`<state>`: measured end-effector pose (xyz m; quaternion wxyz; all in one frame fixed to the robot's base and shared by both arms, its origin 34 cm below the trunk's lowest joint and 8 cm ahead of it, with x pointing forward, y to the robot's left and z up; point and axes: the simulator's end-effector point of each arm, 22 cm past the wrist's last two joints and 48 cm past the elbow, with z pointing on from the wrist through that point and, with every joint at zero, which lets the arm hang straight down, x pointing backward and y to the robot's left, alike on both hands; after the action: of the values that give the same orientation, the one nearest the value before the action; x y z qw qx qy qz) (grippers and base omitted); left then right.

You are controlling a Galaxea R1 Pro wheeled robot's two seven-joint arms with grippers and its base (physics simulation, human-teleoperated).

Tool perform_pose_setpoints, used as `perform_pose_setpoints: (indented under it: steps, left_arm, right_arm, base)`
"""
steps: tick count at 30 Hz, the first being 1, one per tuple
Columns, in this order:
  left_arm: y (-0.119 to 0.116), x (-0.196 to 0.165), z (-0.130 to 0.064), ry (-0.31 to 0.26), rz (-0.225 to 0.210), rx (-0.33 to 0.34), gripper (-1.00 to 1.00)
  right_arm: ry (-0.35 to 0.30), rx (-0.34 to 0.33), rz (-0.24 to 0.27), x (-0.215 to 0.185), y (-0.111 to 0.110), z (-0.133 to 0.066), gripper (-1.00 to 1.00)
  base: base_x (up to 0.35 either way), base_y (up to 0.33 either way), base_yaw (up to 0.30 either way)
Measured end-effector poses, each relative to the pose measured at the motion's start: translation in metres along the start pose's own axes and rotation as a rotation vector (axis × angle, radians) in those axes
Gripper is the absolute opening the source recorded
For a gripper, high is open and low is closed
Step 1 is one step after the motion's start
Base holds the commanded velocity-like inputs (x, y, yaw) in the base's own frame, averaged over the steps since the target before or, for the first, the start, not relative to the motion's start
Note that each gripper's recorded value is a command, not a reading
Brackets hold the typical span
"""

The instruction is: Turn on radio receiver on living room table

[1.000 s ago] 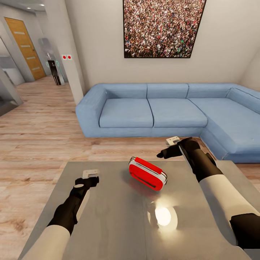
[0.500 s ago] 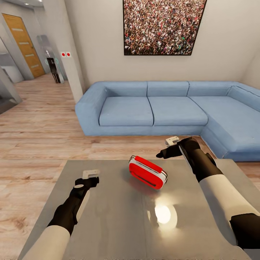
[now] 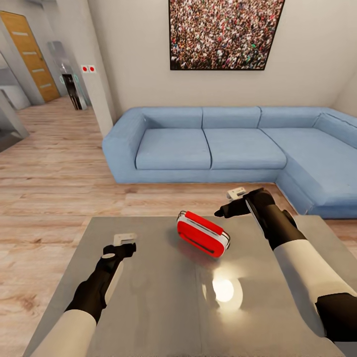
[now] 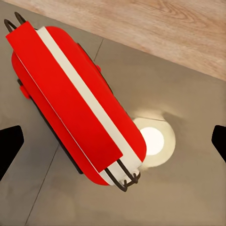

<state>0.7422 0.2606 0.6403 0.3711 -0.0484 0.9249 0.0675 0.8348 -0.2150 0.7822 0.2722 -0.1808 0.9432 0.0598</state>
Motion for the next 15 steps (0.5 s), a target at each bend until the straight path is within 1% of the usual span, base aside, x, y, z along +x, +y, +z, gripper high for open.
perform_pose_setpoints:
  steps: [15]
  left_arm:
    - [-0.001,0.013,0.007,0.022,0.003,0.0,1.0]
  right_arm:
    - [0.022,-0.007,0.005,0.01,0.0,0.013,1.0]
  base:
    - [0.0,0.0,0.0]
